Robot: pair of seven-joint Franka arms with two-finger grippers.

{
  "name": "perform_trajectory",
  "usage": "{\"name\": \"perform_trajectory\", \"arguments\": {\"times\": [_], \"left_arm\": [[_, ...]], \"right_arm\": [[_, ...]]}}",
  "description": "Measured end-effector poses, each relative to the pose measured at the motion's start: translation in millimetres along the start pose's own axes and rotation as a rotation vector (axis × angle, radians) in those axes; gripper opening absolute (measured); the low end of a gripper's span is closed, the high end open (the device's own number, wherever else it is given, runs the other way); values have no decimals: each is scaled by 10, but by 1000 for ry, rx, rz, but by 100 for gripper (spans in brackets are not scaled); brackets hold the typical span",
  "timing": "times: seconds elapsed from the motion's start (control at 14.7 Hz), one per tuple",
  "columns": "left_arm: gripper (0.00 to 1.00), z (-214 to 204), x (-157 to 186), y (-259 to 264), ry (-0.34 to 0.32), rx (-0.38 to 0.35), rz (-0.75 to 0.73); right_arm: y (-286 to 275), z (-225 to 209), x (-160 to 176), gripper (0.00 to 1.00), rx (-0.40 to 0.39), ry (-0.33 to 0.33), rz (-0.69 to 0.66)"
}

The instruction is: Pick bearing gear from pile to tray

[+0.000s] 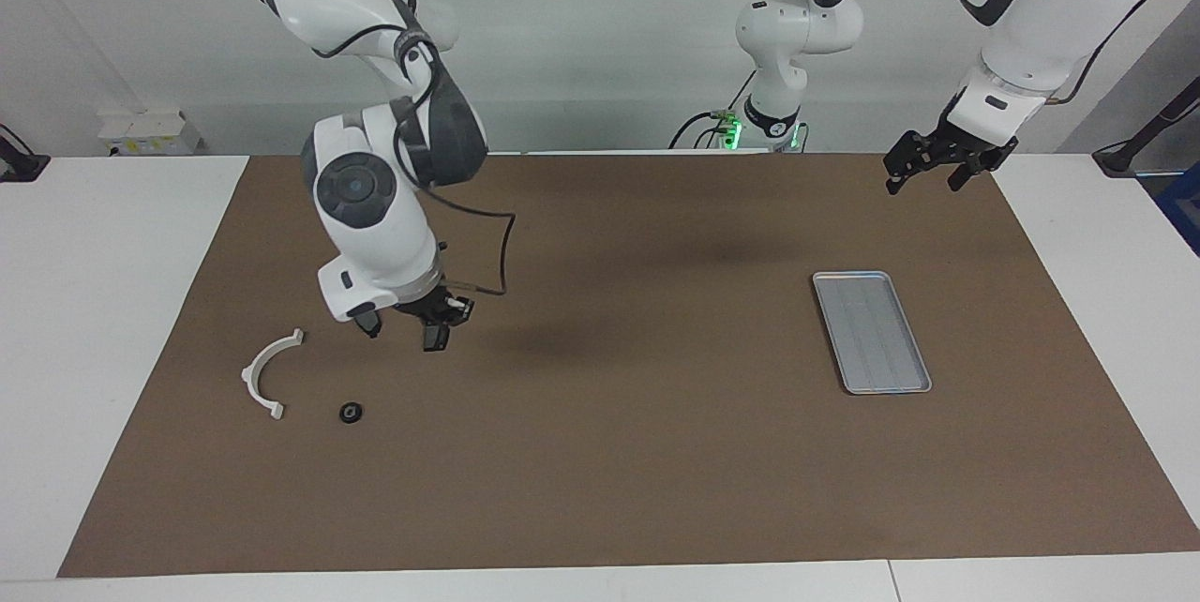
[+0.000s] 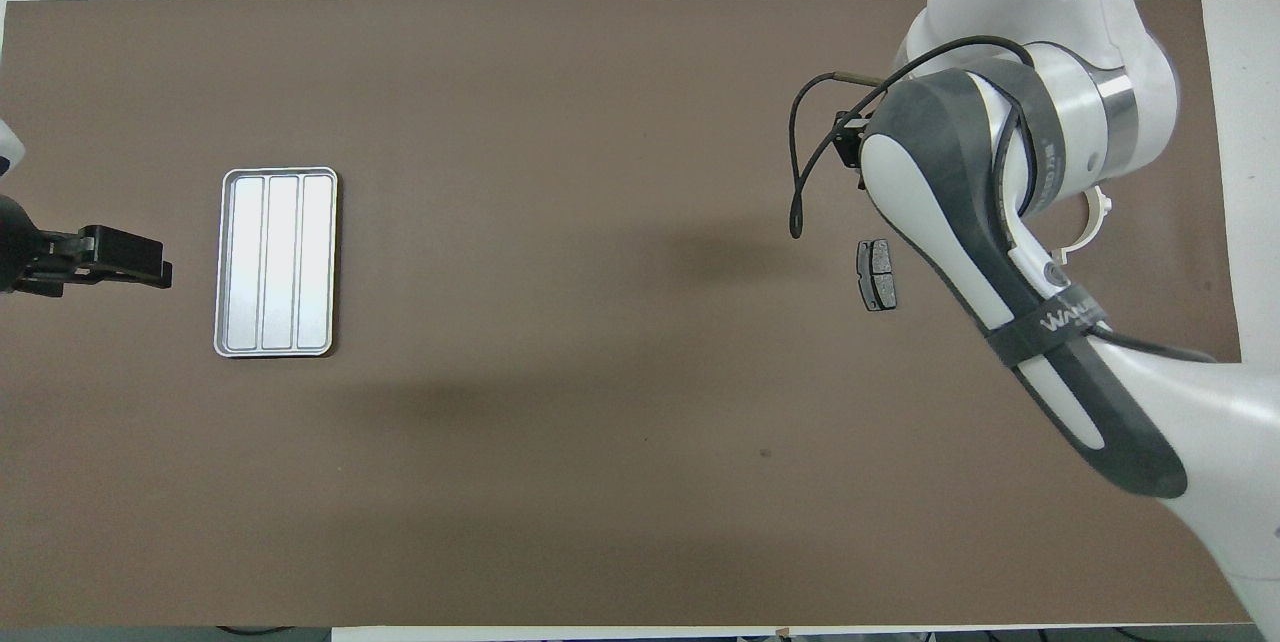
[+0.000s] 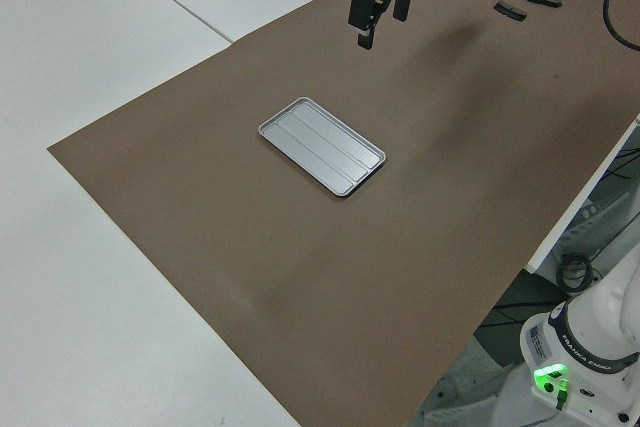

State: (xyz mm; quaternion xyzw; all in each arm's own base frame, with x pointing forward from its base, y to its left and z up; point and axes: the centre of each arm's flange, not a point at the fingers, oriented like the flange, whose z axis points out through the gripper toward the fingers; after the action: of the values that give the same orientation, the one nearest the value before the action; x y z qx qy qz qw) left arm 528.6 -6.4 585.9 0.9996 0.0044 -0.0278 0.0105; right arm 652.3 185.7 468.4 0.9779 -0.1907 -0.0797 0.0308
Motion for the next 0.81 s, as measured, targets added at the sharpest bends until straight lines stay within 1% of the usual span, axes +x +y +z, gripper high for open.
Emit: {"name": "perform_trajectory", "arguments": {"times": [0.14, 0.27, 0.41, 0.48, 0.61, 0.81], "left_arm": [[100, -8, -10, -116, 4, -1, -22], [100, -33, -1, -171, 22, -2, -32], [100, -38, 12, -175, 35, -2, -33], [100, -26, 11, -169, 33, -2, -36], [100, 17, 4, -150, 25, -2, -55], [100, 81, -27, -147, 11, -2, -76]], "right_arm": [[-517, -134, -492, 23, 21, 13, 135], [-1057, -147, -974, 23, 63, 42, 282], [-1463, -88, -1312, 23, 119, 56, 384], [-1603, -23, -1403, 23, 138, 57, 412], [-1763, 176, -1428, 23, 143, 67, 440], [-2051, 711, -1420, 23, 120, 126, 456]]}}
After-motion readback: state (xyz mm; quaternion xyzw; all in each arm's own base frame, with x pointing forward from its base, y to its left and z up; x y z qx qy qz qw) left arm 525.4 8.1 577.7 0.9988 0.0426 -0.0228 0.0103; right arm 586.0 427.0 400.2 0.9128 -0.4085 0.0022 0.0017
